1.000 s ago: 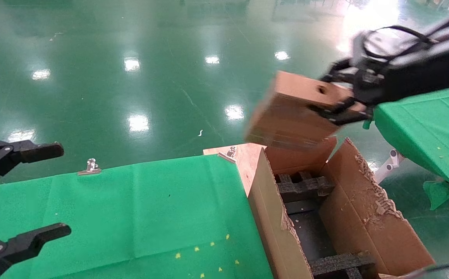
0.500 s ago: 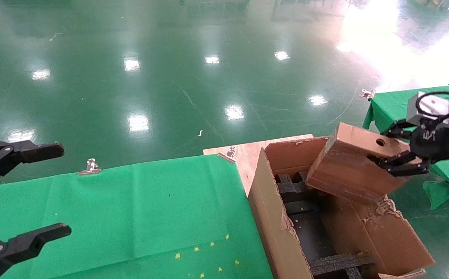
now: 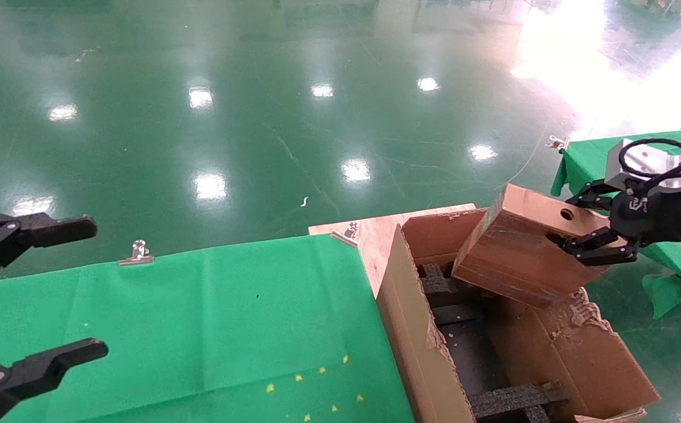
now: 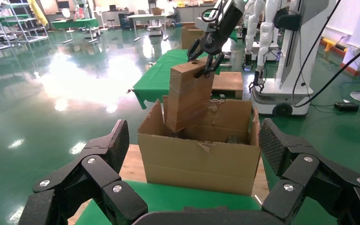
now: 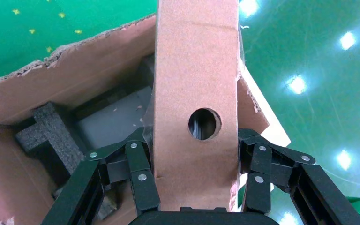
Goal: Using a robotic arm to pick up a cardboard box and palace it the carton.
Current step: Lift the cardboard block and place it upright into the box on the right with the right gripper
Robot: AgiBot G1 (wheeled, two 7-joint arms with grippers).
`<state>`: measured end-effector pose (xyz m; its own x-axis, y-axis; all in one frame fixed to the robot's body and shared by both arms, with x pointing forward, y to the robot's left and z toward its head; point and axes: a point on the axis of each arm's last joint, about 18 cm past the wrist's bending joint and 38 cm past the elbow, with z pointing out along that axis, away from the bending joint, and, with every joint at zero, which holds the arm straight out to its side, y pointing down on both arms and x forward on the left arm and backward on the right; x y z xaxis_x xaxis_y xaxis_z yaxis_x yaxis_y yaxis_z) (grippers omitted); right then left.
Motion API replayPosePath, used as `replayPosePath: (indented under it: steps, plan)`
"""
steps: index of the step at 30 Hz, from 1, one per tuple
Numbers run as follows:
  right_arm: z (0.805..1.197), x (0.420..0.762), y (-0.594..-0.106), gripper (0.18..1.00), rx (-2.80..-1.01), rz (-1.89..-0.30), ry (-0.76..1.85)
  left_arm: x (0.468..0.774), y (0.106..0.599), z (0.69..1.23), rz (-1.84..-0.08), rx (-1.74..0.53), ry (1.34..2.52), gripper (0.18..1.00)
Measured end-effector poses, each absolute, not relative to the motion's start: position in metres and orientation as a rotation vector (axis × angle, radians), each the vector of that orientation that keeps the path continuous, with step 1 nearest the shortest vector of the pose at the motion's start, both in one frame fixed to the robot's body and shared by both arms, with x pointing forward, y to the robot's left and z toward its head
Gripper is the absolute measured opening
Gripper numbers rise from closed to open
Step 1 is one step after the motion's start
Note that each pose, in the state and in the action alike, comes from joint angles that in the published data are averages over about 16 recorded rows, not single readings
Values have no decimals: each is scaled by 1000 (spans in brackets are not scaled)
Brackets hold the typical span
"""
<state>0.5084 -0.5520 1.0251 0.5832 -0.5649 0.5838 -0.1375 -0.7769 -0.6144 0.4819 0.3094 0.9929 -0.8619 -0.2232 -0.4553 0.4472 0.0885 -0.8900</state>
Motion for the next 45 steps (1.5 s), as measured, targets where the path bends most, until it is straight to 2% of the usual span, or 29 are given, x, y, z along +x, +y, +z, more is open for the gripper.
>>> replayPosePath:
  steps: [9,18,24,30,45]
  plan:
    - [1009,523,-564,323,-2204,-1071,865,482,309,993,-1825,220,1890,1001]
    - [988,528,-579,321,-1963,-997,1313,482,309,993,-1825,220,1890,1001]
    - [978,527,-581,319,-1800,-941,1516,482,309,993,-1825,219,1889,1001]
    - [973,525,-579,318,-1724,-913,1599,482,309,993,-1825,219,1889,1001]
    - [960,531,-581,313,-1680,-905,1703,482,310,993,-1825,219,1889,1001]
